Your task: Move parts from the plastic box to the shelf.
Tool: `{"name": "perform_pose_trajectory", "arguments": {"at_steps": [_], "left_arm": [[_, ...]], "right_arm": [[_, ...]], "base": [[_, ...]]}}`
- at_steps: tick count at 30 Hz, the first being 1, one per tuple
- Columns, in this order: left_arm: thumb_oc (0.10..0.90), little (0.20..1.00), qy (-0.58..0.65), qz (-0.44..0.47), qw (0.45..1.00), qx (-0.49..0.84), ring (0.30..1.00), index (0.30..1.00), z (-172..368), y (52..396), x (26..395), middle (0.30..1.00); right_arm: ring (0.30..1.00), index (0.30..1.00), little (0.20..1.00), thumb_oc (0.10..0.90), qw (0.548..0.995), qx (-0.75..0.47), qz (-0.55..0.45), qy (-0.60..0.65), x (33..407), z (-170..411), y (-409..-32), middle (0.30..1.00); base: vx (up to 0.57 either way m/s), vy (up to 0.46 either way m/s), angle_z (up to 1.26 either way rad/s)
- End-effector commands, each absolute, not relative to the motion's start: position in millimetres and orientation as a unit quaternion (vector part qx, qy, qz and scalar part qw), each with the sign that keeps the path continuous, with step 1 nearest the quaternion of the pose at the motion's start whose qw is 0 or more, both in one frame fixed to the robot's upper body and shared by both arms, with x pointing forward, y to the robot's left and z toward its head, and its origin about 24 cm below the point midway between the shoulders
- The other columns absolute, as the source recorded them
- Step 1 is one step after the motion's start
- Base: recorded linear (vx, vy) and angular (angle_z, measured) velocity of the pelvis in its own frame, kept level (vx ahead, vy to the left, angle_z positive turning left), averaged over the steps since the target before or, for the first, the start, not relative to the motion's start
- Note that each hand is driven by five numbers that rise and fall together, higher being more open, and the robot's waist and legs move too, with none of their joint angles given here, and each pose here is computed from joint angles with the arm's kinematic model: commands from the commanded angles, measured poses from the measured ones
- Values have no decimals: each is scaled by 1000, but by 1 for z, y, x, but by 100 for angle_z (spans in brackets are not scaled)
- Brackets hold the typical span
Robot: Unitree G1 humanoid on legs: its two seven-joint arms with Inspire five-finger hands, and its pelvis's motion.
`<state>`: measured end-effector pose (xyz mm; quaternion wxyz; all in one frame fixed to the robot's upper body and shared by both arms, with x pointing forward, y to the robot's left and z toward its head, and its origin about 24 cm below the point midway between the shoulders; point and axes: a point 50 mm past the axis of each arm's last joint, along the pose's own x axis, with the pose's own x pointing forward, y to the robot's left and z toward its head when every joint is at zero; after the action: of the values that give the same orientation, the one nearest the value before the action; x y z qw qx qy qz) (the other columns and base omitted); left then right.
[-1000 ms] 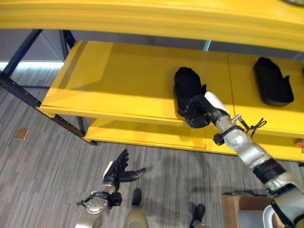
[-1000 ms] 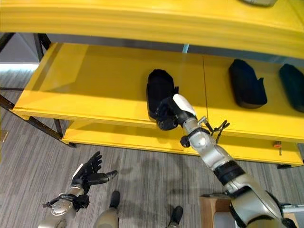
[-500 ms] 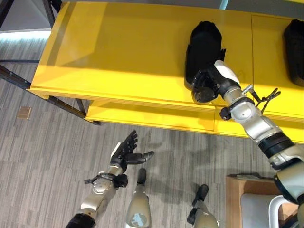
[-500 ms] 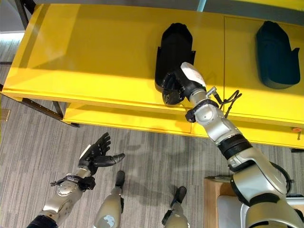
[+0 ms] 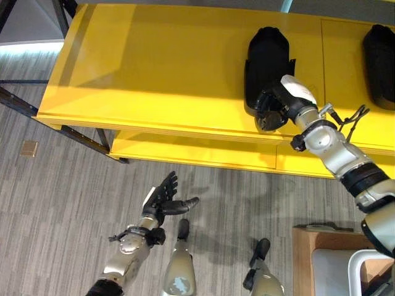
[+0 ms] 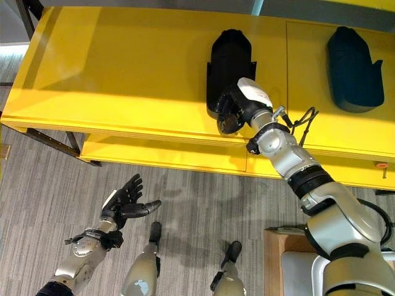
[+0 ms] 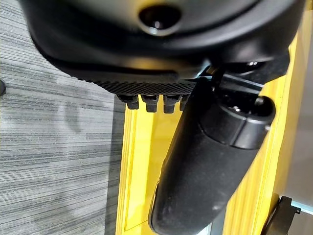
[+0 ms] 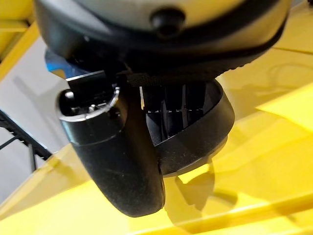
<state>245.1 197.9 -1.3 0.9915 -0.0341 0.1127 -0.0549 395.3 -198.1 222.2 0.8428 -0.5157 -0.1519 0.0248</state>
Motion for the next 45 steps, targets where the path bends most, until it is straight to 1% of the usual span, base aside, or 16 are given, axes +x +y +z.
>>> {"name": "perform_pose_trajectory", "arguments": {"at_steps": [1, 6, 14, 21, 22, 23, 24, 34, 45], "left_arm": [[900, 1000, 23, -98, 995, -24, 1000, 1000, 31, 193, 250, 1000], [900, 1000, 19, -100, 994, -26, 1000, 1000, 33, 193, 251, 1000], [900, 1000, 15, -101, 994, -26, 1000, 1000, 35, 193, 253, 1000], [900, 1000, 15, -100, 995, -24, 1000, 1000, 35, 193, 253, 1000], [900, 1000, 15, -100, 995, -24, 1000, 1000, 35, 193, 254, 1000], [900, 1000, 14, -100, 995, -23, 1000, 1000, 36, 193, 254, 1000], [900, 1000, 13, -100, 995, -23, 1000, 1000, 36, 193, 254, 1000], [900, 1000, 12, -96, 995, -20, 1000, 1000, 37, 196, 255, 1000], [900, 1000, 19, -91, 996, -11, 1000, 1000, 35, 201, 255, 1000]], "right_arm": [[300, 300, 300, 400, 800, -543, -38, -252, 392, 302, -202, 300], [300, 300, 300, 400, 784, -567, -51, -247, 393, 308, -206, 300], [300, 300, 300, 400, 786, -564, -69, -244, 394, 314, -212, 300], [300, 300, 300, 400, 781, -573, -67, -240, 395, 313, -211, 300], [410, 410, 410, 478, 779, -576, -66, -239, 395, 313, -211, 410], [764, 764, 764, 731, 778, -577, -66, -240, 395, 313, -211, 764], [1000, 1000, 1000, 900, 775, -580, -65, -241, 394, 314, -211, 1000], [1000, 1000, 1000, 900, 758, -587, -49, -279, 388, 329, -195, 1000], [1000, 1000, 1000, 900, 736, -605, -44, -302, 380, 342, -189, 1000]], "base": [[0, 0, 0], [0, 0, 0], [0, 0, 0], [0, 0, 0], [0, 0, 0], [0, 0, 0], [0, 0, 0], [0, 0, 0], [0, 0, 0]]}}
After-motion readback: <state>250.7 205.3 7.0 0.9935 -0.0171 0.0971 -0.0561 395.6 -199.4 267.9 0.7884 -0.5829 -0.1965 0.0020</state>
